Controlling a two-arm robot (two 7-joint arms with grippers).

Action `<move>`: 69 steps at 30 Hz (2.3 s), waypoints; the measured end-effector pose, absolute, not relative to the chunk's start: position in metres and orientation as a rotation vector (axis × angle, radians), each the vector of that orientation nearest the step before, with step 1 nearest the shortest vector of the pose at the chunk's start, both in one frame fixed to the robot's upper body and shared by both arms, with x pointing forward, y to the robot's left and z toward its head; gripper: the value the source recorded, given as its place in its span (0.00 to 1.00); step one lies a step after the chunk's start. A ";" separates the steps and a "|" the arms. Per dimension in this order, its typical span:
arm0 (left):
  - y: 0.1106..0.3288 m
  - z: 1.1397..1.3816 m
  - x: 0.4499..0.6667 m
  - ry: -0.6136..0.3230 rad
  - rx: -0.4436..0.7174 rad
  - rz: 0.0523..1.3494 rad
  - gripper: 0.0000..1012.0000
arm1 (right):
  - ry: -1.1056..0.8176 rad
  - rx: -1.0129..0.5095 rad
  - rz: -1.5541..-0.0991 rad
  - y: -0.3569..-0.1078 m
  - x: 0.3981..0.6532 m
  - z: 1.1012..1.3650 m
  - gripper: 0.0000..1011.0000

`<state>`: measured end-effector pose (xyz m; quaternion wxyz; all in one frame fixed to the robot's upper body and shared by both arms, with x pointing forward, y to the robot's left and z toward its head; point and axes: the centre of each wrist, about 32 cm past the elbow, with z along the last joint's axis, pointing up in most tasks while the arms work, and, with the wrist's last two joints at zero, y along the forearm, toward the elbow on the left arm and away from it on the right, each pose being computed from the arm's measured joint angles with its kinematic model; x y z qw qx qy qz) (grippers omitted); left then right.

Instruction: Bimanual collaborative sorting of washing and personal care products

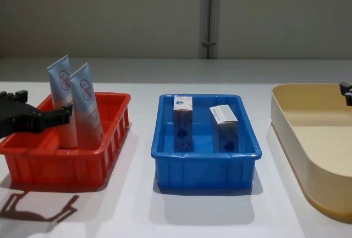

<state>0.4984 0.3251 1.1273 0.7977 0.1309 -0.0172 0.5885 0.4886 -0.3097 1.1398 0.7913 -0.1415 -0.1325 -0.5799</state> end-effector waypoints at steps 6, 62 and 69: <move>0.322 1.124 0.507 -0.020 0.275 1.258 0.99 | -0.285 -0.304 -1.248 -0.310 0.489 1.140 0.99; 0.304 1.109 0.564 0.046 0.245 1.221 0.99 | -0.285 -0.304 -1.248 -0.310 0.489 1.140 0.99; 0.302 1.107 0.569 0.045 0.251 1.220 0.99 | -0.285 -0.304 -1.248 -0.310 0.489 1.140 0.99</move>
